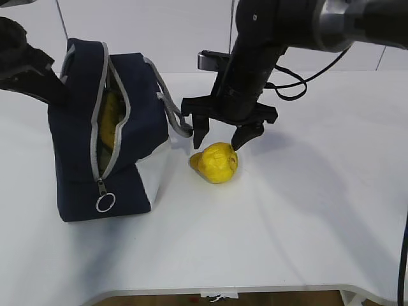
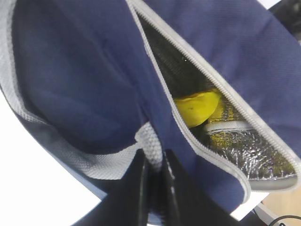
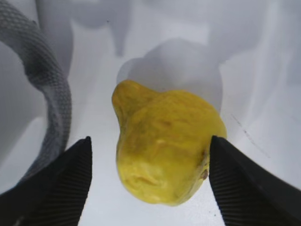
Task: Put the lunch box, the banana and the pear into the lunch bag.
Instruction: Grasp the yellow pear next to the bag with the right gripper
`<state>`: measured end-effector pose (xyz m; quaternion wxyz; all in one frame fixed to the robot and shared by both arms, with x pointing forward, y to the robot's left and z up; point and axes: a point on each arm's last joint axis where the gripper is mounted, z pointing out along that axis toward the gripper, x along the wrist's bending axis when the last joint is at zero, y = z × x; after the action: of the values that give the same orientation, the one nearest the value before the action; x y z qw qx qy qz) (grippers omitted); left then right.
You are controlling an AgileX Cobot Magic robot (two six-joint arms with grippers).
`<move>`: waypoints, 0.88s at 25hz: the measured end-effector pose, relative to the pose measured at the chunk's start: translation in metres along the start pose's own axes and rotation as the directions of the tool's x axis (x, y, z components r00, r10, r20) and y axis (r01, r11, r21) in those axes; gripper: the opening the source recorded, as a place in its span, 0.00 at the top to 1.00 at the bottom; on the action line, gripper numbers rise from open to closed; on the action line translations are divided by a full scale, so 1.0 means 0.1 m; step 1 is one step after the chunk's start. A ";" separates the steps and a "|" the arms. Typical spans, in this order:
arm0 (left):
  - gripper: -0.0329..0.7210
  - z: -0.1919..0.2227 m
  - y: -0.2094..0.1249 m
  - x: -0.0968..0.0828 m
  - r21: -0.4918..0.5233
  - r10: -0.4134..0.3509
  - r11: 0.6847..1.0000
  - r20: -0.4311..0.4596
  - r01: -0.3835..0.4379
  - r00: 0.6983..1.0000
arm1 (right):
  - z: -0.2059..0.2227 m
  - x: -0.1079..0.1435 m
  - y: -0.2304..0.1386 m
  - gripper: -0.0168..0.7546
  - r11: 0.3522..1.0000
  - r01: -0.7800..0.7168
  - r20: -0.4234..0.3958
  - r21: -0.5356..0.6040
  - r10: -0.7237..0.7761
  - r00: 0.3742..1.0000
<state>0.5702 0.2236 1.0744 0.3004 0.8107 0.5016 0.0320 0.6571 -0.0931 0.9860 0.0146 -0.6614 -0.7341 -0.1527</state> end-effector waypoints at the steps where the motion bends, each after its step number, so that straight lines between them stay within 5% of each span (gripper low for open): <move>1: 0.94 0.00 0.00 0.00 0.000 0.000 1.000 0.000 0.000 1.000 | 0.02 0.00 0.00 0.23 1.000 -0.002 0.002 0.005 0.002 1.000; 22: 0.94 0.00 0.00 0.00 -0.002 0.001 1.000 -0.004 -0.001 1.000 | 0.16 -0.05 -0.01 0.24 0.999 0.004 0.037 0.034 -0.005 0.999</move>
<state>0.5705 0.2238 1.0745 0.3004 0.8106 0.5015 0.0342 0.6595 -0.0943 0.9698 0.0120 -0.6622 -0.7382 -0.1278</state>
